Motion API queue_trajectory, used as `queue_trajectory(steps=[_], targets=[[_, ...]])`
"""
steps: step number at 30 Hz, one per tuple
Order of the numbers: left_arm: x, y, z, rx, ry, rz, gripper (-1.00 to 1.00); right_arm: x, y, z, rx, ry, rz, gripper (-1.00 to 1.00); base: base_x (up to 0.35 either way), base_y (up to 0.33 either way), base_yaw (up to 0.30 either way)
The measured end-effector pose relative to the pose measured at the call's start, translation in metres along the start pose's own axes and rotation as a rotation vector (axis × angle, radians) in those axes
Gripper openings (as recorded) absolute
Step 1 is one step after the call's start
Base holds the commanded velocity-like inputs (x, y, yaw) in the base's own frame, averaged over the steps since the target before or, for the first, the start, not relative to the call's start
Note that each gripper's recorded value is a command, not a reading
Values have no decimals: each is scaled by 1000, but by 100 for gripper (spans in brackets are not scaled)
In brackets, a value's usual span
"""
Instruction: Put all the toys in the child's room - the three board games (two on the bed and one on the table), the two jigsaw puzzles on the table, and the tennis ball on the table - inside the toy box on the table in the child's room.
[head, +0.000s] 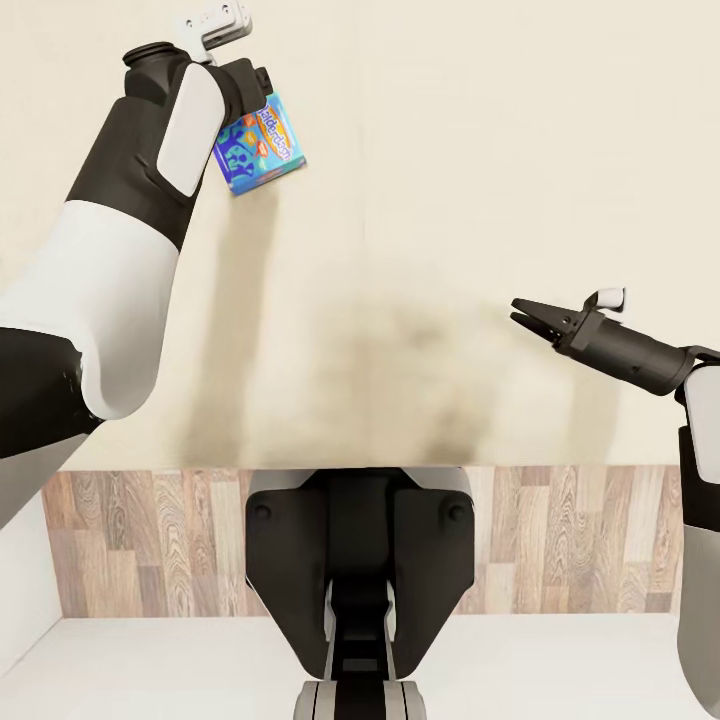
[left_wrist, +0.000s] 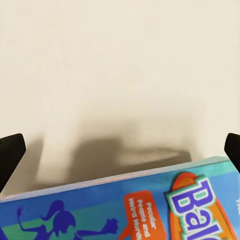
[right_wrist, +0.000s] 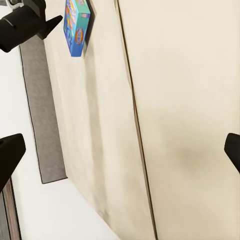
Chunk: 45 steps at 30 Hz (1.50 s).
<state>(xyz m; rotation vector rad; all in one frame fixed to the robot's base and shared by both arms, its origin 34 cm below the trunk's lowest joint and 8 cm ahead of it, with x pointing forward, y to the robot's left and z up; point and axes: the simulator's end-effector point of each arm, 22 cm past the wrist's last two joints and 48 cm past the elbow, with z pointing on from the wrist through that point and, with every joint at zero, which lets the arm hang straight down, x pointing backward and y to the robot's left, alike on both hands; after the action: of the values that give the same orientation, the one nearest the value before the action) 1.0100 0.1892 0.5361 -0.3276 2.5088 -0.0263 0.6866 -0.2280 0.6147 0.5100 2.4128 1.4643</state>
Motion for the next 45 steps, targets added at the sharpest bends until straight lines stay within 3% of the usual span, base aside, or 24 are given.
queue_trajectory(steps=[45], targets=[[6, 2, 4, -1, -1, 6, 100, 5, -7, 1, 4, 5, 10, 100, 0, 0, 0]])
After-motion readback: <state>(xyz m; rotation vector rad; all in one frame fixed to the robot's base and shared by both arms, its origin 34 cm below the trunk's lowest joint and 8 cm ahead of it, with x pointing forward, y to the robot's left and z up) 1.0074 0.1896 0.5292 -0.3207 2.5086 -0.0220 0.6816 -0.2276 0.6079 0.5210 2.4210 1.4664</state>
